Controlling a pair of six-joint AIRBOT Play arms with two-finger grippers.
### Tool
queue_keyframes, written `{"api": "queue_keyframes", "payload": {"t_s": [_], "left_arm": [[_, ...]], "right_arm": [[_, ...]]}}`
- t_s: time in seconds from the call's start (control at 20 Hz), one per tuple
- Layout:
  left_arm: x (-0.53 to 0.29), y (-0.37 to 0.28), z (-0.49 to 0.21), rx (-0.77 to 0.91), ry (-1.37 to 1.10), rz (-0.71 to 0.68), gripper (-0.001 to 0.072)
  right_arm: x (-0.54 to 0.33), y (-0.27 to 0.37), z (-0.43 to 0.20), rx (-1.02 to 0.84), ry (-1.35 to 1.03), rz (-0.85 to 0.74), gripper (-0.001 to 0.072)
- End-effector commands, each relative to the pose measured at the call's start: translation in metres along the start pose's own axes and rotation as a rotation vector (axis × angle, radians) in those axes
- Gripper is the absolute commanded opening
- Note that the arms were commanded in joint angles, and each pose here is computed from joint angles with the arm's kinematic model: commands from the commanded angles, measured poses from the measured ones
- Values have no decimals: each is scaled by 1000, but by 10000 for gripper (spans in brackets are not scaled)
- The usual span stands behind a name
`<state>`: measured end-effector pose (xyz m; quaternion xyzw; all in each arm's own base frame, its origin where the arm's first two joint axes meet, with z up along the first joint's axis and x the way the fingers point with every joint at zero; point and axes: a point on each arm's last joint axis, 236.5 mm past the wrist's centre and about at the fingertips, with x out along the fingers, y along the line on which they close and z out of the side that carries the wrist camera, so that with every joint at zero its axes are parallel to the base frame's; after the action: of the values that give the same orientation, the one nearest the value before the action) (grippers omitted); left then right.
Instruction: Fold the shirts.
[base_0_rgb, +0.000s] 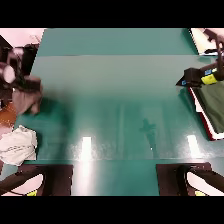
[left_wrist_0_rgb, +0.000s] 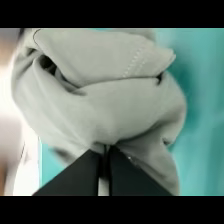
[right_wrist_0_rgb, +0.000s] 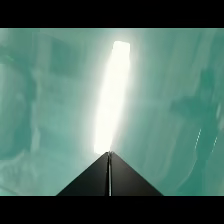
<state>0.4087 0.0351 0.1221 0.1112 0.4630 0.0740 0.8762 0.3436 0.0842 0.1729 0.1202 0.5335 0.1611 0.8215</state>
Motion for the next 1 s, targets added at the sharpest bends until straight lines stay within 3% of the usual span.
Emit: {"api": "queue_keyframes", "payload": {"t_s": [0.0, 0.15, 0.25, 0.45, 0.7, 0.75, 0.8, 0.85, 0.95], "left_arm": [[-126, -71, 69, 119, -316, -310, 27], [-237, -161, 83, 232, -495, -714, 27], [-281, -207, 77, 315, -562, -897, 26], [-252, -278, 45, 443, -386, -1006, 27], [-132, -356, 12, 473, -65, -1022, 44], [-110, -362, 14, 447, -46, -1005, 305], [-90, -361, 20, 373, -14, -980, 619], [-77, -351, 26, 293, 20, -959, 666], [-71, -321, 29, 212, 91, -949, 665]], "right_arm": [[-27, 12, 28, -41, -117, -1, 16], [-42, 19, 42, -59, -183, 0, 16], [-48, 21, 47, -66, -204, 0, 16], [-50, 22, 47, -69, -207, 0, 16], [-50, 22, 47, -69, -204, 0, 16], [-49, 22, 45, -70, -200, 0, 16], [-49, 22, 45, -70, -198, -1, 16], [-49, 21, 45, -69, -199, -1, 16], [-49, 22, 46, -70, -200, -1, 16]]}}
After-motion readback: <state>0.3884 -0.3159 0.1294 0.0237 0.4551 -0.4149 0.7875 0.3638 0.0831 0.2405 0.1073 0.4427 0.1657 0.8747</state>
